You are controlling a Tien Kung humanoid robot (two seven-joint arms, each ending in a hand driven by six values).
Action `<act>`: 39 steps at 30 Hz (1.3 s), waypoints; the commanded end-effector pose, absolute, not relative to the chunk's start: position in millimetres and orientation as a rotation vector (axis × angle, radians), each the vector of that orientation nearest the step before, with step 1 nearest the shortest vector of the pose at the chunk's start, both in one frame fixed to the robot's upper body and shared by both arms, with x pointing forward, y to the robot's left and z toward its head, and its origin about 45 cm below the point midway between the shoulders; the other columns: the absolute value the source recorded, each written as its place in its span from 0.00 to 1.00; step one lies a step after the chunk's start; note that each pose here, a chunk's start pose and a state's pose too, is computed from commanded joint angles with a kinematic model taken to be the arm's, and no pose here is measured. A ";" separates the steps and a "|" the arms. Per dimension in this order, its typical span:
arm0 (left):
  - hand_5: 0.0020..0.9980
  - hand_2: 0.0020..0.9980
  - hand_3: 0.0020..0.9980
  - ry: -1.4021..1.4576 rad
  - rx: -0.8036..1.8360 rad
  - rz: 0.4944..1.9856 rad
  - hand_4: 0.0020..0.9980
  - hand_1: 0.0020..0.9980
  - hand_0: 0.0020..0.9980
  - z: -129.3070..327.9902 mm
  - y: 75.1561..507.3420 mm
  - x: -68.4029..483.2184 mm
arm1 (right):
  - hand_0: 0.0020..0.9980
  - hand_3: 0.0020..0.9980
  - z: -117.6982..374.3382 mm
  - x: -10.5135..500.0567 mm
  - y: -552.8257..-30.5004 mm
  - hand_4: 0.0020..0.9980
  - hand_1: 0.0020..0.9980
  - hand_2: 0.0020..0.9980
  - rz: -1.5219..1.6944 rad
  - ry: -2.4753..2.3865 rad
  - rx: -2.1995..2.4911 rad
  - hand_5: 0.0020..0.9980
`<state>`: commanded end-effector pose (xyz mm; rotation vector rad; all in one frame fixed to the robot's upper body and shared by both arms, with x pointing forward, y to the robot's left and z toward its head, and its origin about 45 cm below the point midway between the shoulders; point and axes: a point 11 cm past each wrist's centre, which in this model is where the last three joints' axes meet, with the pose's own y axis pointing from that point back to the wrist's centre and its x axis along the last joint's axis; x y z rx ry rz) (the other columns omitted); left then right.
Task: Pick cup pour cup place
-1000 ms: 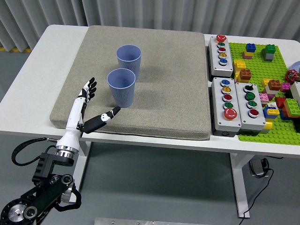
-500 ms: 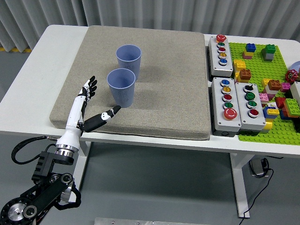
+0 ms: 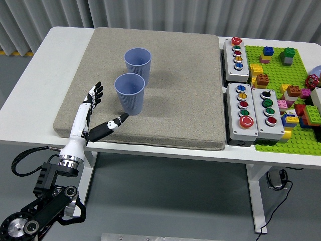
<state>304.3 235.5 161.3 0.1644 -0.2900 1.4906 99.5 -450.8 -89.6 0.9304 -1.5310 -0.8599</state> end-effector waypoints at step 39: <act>0.36 1.00 1.00 -0.374 0.295 1.541 0.98 0.95 0.91 141.2 227.7 319.1 | 0.70 0.64 -89.2 102.5 -450.4 0.05 0.71 0.67 -0.861 -1.540 0.933 0.30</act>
